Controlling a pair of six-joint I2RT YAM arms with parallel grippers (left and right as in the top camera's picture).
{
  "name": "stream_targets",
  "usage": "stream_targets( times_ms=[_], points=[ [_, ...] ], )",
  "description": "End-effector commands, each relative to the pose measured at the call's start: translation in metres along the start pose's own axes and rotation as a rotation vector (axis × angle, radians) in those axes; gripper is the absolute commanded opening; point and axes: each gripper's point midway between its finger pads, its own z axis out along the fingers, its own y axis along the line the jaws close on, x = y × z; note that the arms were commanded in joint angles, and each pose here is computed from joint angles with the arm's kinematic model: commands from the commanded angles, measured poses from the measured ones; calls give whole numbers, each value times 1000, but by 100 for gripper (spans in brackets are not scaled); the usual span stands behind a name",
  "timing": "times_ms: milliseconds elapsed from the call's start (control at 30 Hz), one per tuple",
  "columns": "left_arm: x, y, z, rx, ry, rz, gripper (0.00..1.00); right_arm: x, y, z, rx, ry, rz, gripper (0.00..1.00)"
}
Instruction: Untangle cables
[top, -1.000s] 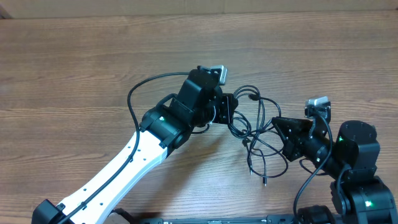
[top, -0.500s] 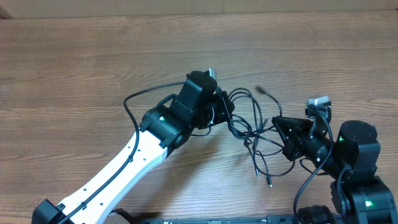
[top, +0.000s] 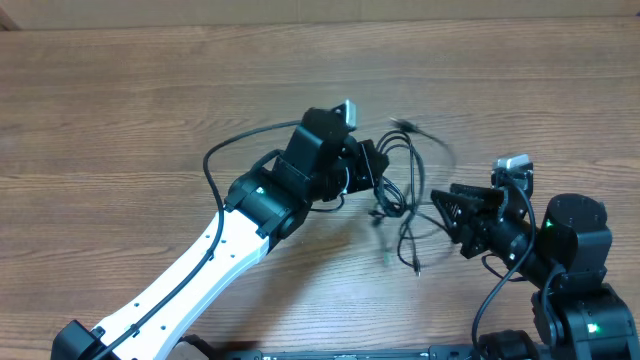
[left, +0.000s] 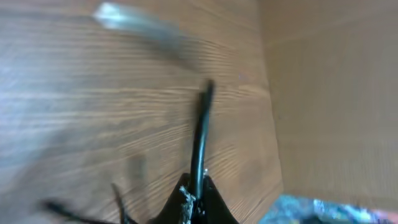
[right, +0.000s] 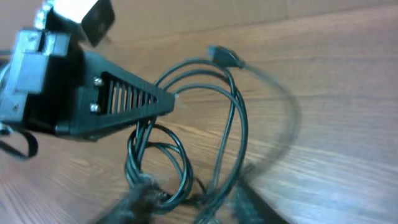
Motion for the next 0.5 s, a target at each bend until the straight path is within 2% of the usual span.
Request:
stream_targets(
  times_ms=[0, 100, 200, 467],
  points=[
    [-2, -23, -10, 98, 12, 168, 4, -9, 5, -6, -9, -29, -25, 56],
    [-3, -28, -11, 120, 10, 206, 4, -9, 5, -6, -9, -29, -25, 65],
    [-1, -37, -12, 168, 16, 271, 4, -9, 5, -6, -9, -29, -25, 69],
    [10, -86, -28, 434, 34, 559, 4, -8, 5, -6, -8, -25, -23, 76]
  ],
)
